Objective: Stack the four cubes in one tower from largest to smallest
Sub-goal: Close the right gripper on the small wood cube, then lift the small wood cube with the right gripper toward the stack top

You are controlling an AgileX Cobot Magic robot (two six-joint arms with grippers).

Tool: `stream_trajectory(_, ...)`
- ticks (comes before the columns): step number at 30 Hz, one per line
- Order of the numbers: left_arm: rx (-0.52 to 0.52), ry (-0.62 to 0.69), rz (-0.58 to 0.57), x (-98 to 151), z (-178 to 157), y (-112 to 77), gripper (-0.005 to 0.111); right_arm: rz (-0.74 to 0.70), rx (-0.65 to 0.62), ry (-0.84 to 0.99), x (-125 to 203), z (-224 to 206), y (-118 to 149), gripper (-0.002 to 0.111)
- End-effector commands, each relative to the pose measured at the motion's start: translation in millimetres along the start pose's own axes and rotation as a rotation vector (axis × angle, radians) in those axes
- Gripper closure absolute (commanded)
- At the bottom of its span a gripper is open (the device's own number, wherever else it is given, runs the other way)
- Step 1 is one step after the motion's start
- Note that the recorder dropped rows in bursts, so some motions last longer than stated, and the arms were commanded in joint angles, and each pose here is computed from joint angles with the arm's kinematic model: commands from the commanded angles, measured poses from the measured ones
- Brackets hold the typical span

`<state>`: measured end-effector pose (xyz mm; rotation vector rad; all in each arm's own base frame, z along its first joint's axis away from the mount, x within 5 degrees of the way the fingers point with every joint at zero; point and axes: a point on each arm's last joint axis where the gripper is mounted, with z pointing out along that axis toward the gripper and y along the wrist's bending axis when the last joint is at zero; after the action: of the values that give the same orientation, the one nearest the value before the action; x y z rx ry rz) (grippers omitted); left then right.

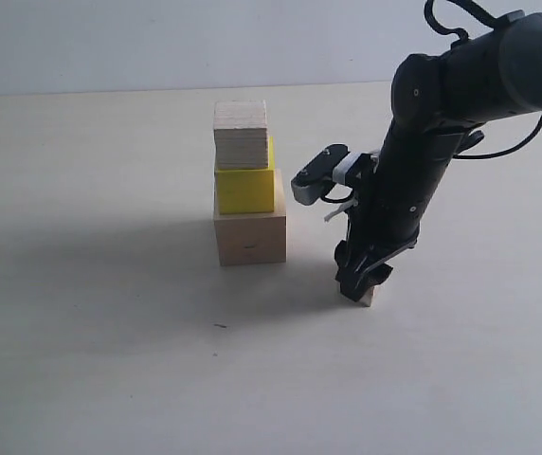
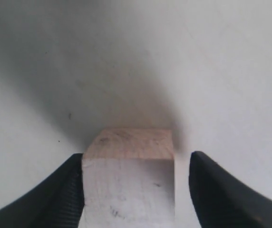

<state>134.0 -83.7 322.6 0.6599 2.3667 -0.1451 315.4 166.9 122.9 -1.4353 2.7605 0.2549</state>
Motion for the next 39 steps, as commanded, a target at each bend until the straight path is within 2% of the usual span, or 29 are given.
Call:
stream_trajectory(1,0.002,-0.009,0.001,-1,1,0.0,0.107,-0.003,0.010,-0.022,-2,-2,-2,0.049)
stream_trajectory(4,0.002,-0.009,0.001,-1,1,0.0,0.107,-0.005,0.013,-0.024,-3,-2,-2,0.050)
stream_trajectory(11,0.002,-0.009,0.001,-1,1,0.0,0.107,-0.009,0.016,-0.022,-2,-2,-2,0.067)
stream_trajectory(14,0.001,-0.009,0.003,-1,1,0.0,0.107,-0.014,0.010,-0.007,-1,-2,-2,0.081)
stream_trajectory(18,0.001,-0.009,0.003,-1,1,0.0,0.107,-0.040,0.017,0.030,3,-8,-1,0.107)
stream_trajectory(24,0.001,-0.009,0.003,-1,1,0.0,0.107,-0.087,0.123,-0.022,6,-43,-2,0.108)
stream_trajectory(32,0.001,-0.007,0.003,-1,1,0.0,0.107,0.004,0.277,-0.401,19,-117,-33,0.108)
stream_trajectory(37,0.001,-0.007,0.003,-1,1,0.0,0.107,0.000,0.178,-0.714,30,-145,-54,0.108)
stream_trajectory(39,0.002,-0.005,0.002,0,1,-0.1,0.107,-0.066,0.103,-0.843,31,-151,-58,0.108)
